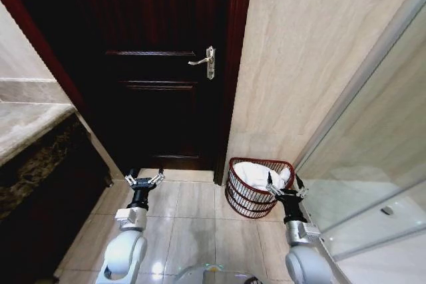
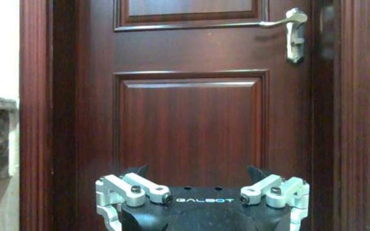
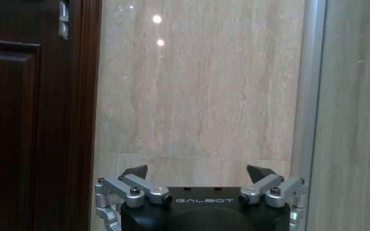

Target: Discard the used towel into the hamper.

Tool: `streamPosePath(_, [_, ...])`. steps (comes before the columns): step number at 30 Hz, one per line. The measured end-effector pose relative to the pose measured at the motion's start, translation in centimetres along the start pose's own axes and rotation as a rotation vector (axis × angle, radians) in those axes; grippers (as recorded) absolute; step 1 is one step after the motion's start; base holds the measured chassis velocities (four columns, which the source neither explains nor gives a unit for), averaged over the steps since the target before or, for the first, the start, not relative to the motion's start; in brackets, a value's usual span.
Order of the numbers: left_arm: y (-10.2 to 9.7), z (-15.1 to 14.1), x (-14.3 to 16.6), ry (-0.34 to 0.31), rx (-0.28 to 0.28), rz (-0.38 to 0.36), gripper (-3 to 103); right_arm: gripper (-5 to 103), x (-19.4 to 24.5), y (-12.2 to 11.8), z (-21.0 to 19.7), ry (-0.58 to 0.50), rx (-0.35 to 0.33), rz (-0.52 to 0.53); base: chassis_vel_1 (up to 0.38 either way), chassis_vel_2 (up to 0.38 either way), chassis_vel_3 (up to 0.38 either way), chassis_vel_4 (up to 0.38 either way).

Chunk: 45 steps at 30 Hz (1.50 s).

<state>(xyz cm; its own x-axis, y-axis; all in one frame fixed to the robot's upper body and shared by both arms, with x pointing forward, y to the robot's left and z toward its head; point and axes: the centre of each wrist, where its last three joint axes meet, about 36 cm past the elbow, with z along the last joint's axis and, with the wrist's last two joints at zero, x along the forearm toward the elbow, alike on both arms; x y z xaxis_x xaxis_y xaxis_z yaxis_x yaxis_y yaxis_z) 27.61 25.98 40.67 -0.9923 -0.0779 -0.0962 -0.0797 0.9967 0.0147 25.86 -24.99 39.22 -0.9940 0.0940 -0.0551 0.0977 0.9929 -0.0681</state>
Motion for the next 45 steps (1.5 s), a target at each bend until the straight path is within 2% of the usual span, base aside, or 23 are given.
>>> streamPosePath(12, [0.2, -0.6, 0.2, 0.003, -0.007, 0.025, 100, 100, -0.5, -2.7, -0.7, -0.007, 0.006, -0.021, 0.0, 0.0, 0.0, 0.0])
streamPosePath(32, [-0.1, -1.4, 0.5, 0.032, 0.001, 0.018, 100, 100, -0.2, -1.9, -0.6, -0.009, -0.012, -0.032, 0.0, 0.0, 0.0, 0.0])
streamPosePath(45, [0.0, -1.8, 0.5, 0.026, -0.006, 0.011, 100, 100, -0.6, -1.1, -1.0, -0.026, -0.012, -0.042, 0.0, 0.0, 0.0, 0.0])
